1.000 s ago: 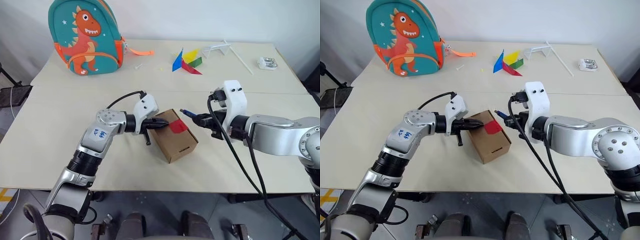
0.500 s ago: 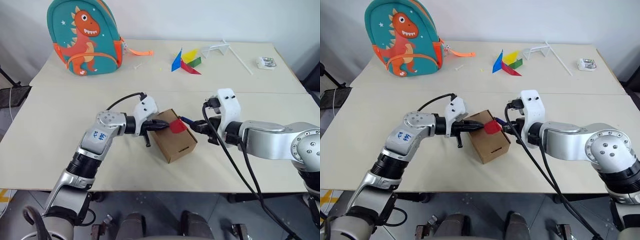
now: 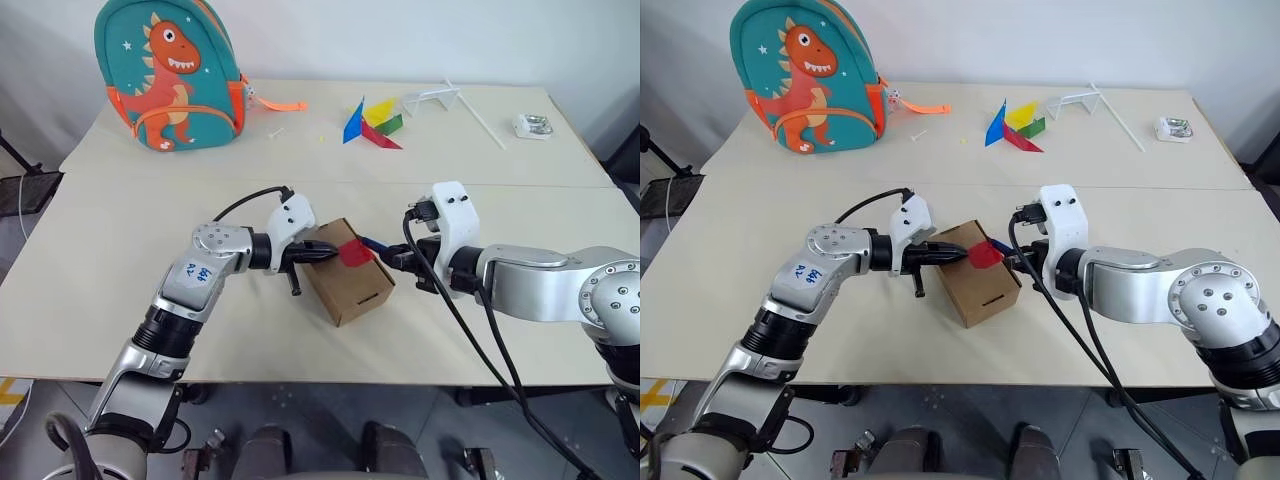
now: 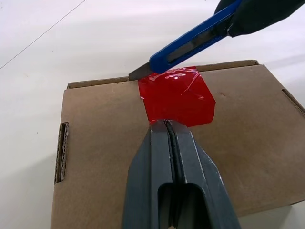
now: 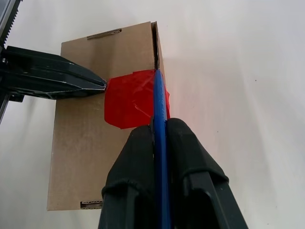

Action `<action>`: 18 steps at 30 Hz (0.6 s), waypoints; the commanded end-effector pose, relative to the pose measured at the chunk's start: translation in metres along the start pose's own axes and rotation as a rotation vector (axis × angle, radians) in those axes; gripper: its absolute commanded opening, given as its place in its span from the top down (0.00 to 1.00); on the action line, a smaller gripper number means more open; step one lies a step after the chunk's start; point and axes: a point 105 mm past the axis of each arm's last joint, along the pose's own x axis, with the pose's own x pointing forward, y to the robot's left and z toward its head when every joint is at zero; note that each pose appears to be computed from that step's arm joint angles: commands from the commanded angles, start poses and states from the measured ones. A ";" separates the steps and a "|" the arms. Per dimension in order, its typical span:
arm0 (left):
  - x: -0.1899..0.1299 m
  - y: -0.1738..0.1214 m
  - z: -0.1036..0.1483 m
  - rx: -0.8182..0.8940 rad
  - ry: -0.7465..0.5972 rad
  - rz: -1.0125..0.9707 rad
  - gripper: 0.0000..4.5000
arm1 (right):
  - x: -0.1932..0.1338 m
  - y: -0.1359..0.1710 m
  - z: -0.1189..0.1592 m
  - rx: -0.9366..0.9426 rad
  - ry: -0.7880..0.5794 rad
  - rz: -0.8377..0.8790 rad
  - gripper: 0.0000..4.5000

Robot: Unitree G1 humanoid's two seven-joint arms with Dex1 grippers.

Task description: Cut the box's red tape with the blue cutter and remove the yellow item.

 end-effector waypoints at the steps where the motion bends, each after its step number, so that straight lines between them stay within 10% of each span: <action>1: 0.001 -0.004 -0.011 -0.008 0.043 -0.007 1.00 | 0.001 0.003 -0.007 -0.016 0.061 0.016 0.97; 18: 0.006 -0.007 -0.018 -0.039 0.065 0.005 1.00 | 0.001 -0.003 -0.018 -0.024 0.174 0.058 0.97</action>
